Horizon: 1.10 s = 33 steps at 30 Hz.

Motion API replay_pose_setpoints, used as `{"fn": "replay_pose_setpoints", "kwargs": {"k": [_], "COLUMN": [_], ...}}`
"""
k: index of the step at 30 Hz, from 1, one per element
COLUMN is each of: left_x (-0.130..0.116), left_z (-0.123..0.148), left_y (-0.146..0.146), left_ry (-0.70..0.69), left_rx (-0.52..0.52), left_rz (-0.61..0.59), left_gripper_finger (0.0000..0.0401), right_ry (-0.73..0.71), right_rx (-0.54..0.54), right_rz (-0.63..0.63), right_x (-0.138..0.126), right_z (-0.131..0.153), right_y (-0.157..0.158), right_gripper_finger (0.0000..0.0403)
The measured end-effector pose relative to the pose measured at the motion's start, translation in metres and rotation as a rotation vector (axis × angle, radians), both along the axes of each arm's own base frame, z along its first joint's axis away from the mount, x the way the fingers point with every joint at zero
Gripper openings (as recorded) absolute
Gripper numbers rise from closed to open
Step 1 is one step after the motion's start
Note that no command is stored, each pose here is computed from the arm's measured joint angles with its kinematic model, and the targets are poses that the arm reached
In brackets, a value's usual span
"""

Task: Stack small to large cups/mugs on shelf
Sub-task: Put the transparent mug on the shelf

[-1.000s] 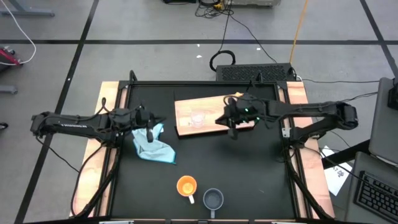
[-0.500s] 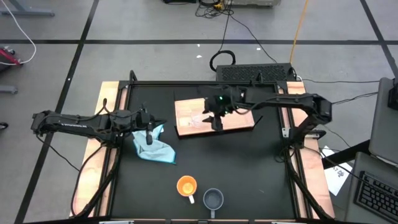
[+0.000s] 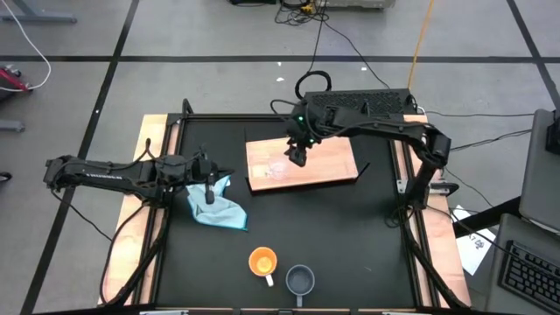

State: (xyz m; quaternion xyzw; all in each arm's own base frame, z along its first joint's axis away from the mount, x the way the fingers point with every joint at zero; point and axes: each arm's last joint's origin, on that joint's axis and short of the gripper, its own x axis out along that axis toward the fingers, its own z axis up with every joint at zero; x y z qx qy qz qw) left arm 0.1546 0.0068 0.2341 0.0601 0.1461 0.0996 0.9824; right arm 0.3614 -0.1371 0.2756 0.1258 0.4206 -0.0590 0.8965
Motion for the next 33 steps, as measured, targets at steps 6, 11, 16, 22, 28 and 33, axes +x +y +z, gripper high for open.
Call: {"fn": "replay_pose_setpoints", "kwargs": {"k": [6, 11, 16, 22, 28, 33], "left_x": [0.0, 0.0, 0.0, 0.0, 0.0, 0.0], "left_z": [0.0, 0.0, 0.0, 0.0, 0.0, 0.0], "left_y": [0.0, 0.0, 0.0, 0.0, 0.0, -0.001], "left_ry": [0.0, 0.001, 0.002, 0.003, 0.004, 0.005], "left_rx": [-0.001, 0.004, 0.006, 0.006, 0.004, -0.003], "left_rz": [-0.002, -0.005, -0.005, -0.007, -0.014, -0.032], "left_gripper_finger": [0.0004, 0.0006, 0.0013, 0.0003, 0.002, 0.0023], "right_ry": [0.04, 0.096, 0.119, 0.143, 0.147, 0.164], "right_rx": [0.019, 0.041, 0.052, 0.062, 0.067, 0.073], "right_rz": [-0.01, -0.011, -0.015, -0.014, -0.007, -0.002], "right_x": [0.013, 0.022, 0.025, 0.023, 0.027, 0.029], "right_z": [-0.002, -0.006, -0.01, -0.011, -0.014, -0.021], "right_y": [-0.008, -0.012, -0.013, -0.011, -0.006, -0.005], "right_gripper_finger": [0.0201, 0.0201, 0.0201, 0.0201, 0.0201, 0.0201]}}
